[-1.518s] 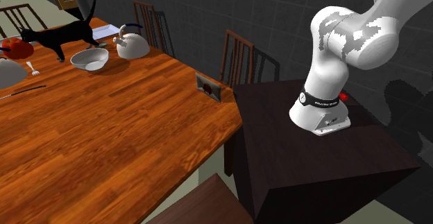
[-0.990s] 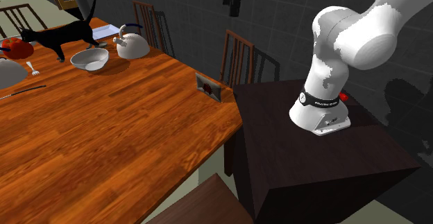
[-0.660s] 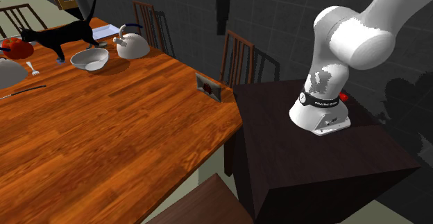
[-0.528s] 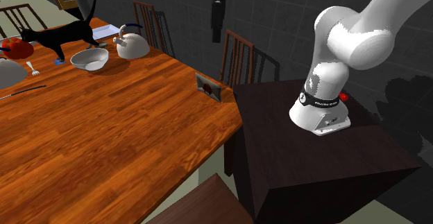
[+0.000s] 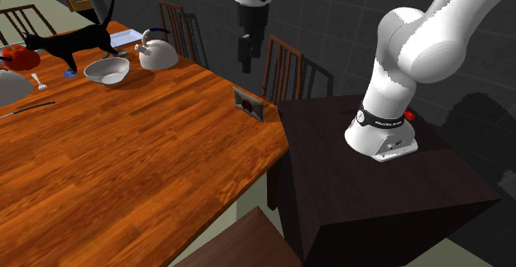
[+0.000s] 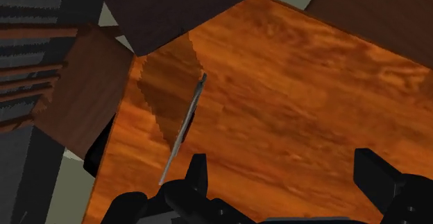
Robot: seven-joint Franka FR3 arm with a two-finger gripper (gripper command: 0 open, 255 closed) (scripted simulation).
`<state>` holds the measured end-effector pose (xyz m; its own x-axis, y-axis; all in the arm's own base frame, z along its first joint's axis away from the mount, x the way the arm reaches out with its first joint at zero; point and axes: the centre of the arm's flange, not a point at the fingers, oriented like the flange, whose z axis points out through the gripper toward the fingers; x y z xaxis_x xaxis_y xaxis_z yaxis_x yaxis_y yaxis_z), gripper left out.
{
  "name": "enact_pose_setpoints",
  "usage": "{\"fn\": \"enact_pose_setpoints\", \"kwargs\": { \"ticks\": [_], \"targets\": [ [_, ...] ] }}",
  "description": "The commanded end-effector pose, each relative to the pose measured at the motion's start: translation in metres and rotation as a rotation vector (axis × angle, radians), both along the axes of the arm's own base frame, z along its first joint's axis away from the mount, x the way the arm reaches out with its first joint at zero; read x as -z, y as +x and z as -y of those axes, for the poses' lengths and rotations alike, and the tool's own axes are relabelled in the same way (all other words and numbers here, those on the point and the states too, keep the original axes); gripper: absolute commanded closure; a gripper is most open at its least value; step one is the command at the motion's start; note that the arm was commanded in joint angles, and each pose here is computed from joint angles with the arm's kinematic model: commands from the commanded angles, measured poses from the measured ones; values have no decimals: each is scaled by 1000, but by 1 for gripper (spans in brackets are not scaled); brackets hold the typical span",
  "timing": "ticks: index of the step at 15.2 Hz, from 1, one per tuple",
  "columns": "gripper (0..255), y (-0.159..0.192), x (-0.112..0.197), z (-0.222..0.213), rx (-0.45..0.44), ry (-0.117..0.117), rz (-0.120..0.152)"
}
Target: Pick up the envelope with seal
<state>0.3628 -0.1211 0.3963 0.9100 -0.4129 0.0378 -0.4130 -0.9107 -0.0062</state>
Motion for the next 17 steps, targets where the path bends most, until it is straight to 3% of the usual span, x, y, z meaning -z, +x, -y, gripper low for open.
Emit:
{"fn": "enact_pose_setpoints", "kwargs": {
  "ticks": [1,14,17],
  "targets": [
    [0,2,25,12,58,1,1],
    [0,-2,174,97,424,13,-6],
    [0,-3,190,100,437,14,-6]
  ]
}}
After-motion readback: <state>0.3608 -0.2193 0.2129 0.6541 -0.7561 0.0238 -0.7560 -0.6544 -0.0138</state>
